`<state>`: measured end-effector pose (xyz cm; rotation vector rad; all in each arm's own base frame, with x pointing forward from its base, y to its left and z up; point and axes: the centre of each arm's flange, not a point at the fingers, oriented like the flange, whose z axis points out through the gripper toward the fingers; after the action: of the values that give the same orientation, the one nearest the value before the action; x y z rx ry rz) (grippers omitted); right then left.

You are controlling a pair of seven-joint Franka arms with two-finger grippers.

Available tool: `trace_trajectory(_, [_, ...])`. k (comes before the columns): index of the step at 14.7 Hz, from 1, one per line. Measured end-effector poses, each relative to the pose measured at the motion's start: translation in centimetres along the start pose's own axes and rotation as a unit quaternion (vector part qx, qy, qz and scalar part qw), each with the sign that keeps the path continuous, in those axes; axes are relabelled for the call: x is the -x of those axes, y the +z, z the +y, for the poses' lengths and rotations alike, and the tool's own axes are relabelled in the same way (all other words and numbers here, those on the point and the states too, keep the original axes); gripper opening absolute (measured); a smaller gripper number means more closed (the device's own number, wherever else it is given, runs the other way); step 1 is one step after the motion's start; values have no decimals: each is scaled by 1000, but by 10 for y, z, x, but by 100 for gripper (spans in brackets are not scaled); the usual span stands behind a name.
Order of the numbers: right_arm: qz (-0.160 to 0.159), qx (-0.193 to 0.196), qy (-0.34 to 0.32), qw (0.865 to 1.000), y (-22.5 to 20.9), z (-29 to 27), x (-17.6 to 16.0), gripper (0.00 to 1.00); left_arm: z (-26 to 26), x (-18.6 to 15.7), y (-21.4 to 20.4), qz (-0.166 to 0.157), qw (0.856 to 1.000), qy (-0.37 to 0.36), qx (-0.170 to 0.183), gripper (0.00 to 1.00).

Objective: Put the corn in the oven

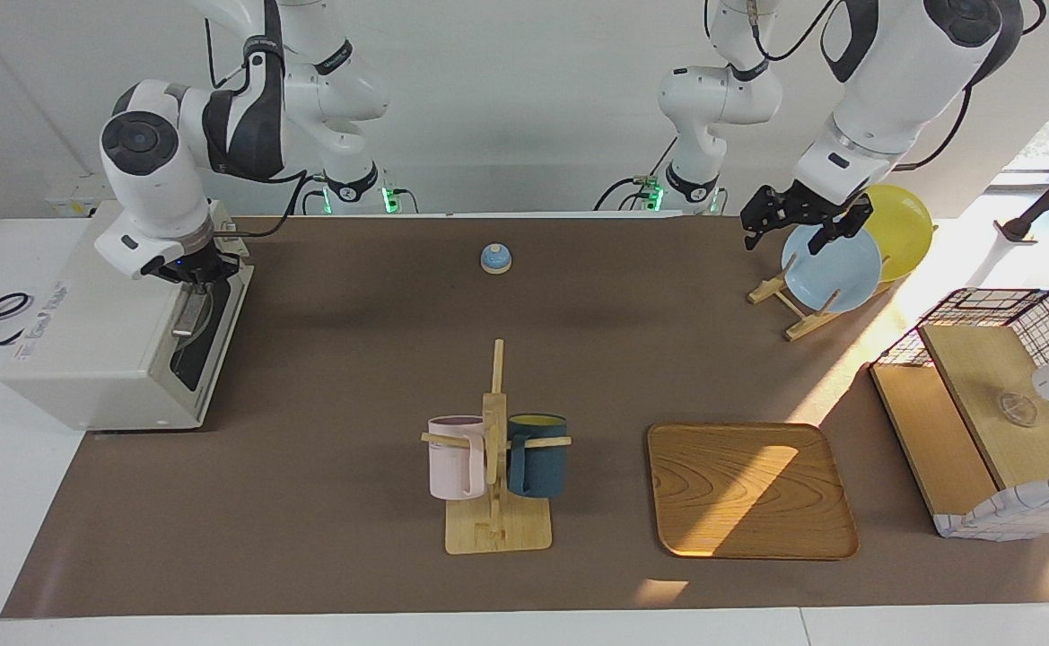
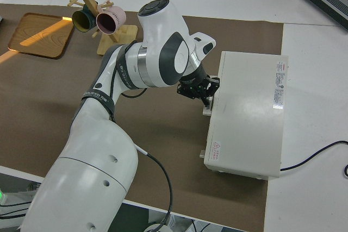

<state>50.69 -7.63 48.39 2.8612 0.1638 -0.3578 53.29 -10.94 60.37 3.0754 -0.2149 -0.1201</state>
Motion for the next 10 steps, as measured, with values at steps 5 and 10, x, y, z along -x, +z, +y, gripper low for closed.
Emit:
trace_trajectory(5, [32, -58, 10, 998, -119, 3, 33, 4, 0, 0, 0, 0, 1000, 0, 0, 100])
trace_trajectory(10, [23, -89, 3, 996, -123, -4, 28, 17, 0, 0, 0, 0, 1000, 0, 0, 100])
